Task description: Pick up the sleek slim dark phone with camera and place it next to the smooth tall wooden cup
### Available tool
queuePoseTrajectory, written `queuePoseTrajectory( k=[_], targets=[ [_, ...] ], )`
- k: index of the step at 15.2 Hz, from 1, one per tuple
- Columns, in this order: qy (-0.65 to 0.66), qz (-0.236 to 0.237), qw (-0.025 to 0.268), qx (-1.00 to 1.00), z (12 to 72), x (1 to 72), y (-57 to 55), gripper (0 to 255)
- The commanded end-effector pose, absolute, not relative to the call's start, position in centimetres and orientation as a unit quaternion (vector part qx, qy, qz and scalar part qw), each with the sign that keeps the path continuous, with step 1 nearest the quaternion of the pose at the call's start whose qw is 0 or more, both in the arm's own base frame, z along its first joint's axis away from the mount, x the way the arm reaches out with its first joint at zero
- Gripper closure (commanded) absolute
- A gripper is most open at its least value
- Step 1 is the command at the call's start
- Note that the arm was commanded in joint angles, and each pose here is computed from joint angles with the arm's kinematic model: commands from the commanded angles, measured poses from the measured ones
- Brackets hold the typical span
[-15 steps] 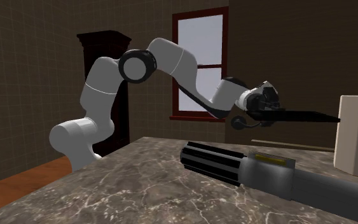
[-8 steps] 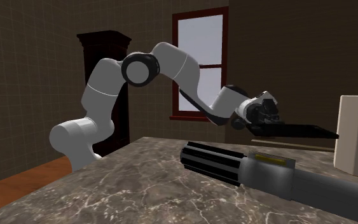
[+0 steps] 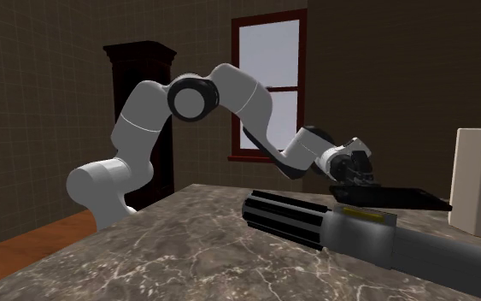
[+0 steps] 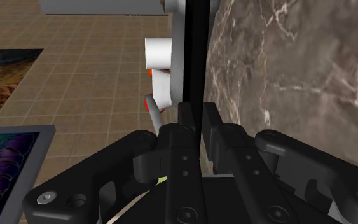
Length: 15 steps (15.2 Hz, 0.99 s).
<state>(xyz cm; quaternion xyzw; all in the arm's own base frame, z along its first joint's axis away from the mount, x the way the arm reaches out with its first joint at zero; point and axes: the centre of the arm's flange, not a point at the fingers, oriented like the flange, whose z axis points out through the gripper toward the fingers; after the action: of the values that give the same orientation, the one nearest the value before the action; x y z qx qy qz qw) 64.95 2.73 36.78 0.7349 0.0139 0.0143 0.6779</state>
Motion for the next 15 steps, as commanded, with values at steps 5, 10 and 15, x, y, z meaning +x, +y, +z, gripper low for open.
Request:
queuePoseTrajectory(
  k=[5,10,15],
  targets=[
    [0.014,0.014,0.678,0.735,33.6,65.0,2.7,255],
    [0.014,0.014,0.678,0.735,32.3,65.0,2.7,255],
    [0.014,0.014,0.678,0.735,32.3,65.0,2.7,255]
  ],
)
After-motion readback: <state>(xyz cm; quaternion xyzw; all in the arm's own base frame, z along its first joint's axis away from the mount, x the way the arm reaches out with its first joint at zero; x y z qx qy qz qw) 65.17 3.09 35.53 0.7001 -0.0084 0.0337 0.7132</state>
